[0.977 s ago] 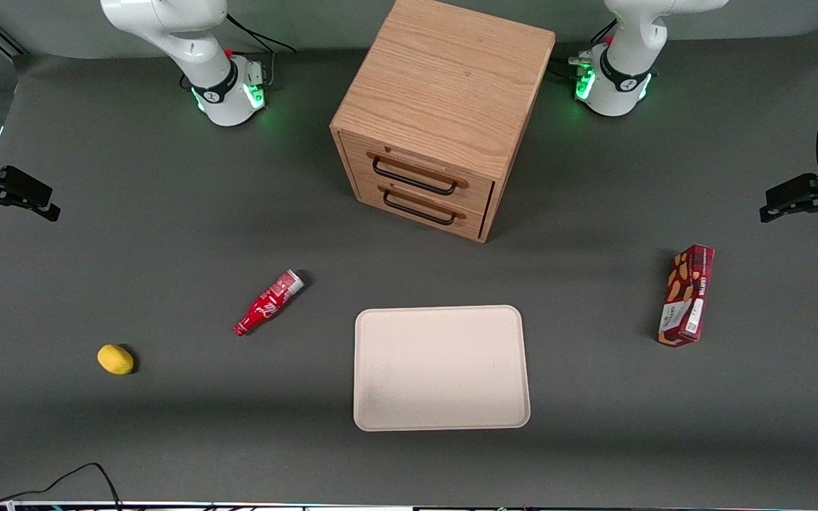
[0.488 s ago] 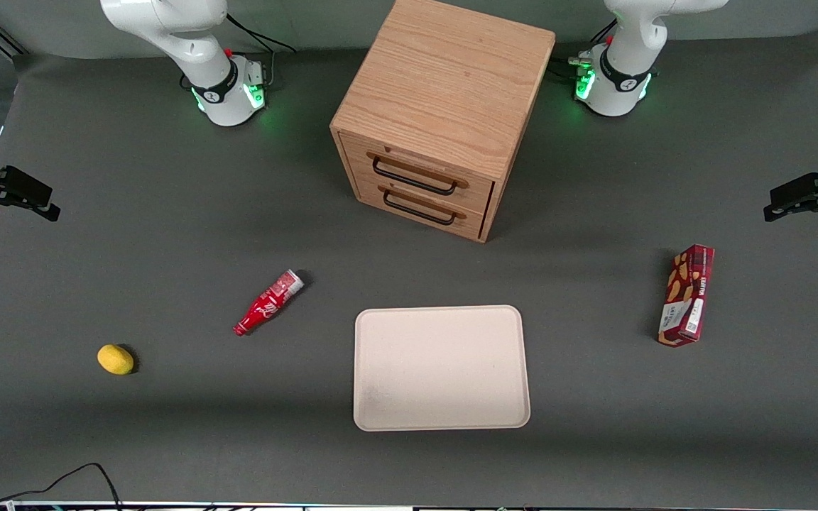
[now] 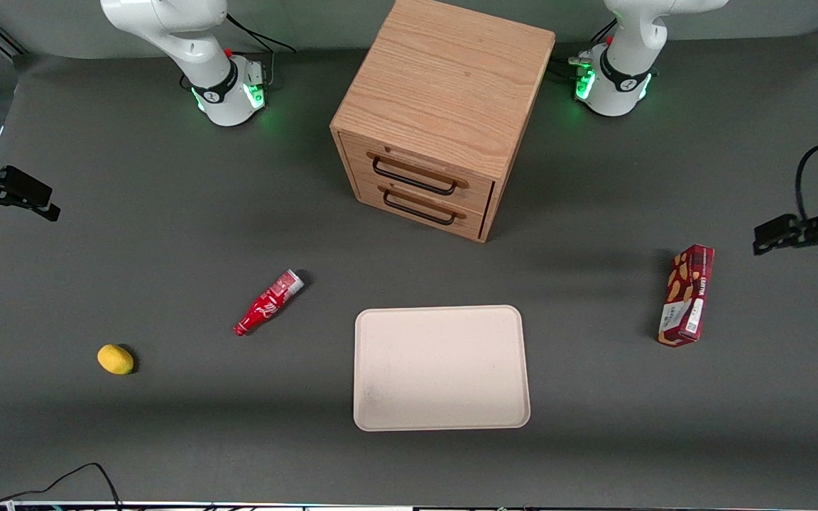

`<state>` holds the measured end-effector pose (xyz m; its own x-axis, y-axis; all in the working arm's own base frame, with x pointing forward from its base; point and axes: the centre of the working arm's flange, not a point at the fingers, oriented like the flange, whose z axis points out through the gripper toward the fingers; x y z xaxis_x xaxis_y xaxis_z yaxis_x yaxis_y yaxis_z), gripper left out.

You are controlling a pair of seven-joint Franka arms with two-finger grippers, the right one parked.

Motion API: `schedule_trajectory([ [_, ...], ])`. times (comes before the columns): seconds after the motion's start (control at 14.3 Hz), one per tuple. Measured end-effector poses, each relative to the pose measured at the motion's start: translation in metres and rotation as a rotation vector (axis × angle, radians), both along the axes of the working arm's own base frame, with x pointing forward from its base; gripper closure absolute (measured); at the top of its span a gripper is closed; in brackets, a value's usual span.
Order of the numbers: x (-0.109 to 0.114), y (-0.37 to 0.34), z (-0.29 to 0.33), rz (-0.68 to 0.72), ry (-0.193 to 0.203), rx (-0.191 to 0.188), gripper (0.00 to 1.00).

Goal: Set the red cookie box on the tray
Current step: 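Move the left gripper down over the red plaid cookie box, then close the left gripper on the end of the red cookie box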

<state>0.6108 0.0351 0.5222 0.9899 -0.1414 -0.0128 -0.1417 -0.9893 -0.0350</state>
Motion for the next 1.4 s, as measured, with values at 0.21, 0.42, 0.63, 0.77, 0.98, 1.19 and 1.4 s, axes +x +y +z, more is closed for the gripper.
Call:
schedule_trajectory([
  [0.21,0.000,0.000,-0.062,-0.092,0.008,-0.001,0.00],
  [0.42,-0.003,0.000,-0.105,-0.131,-0.005,0.000,0.00],
  [0.63,-0.007,0.000,-0.143,-0.164,-0.020,0.002,0.00],
  [0.77,-0.008,0.008,-0.169,-0.208,-0.031,-0.001,0.00],
  [0.98,-0.006,0.020,-0.200,-0.244,-0.043,-0.024,0.00],
  [1.19,-0.012,0.020,-0.233,-0.260,-0.063,-0.020,0.00],
  [1.4,-0.021,0.024,-0.254,-0.262,-0.061,-0.019,0.00],
])
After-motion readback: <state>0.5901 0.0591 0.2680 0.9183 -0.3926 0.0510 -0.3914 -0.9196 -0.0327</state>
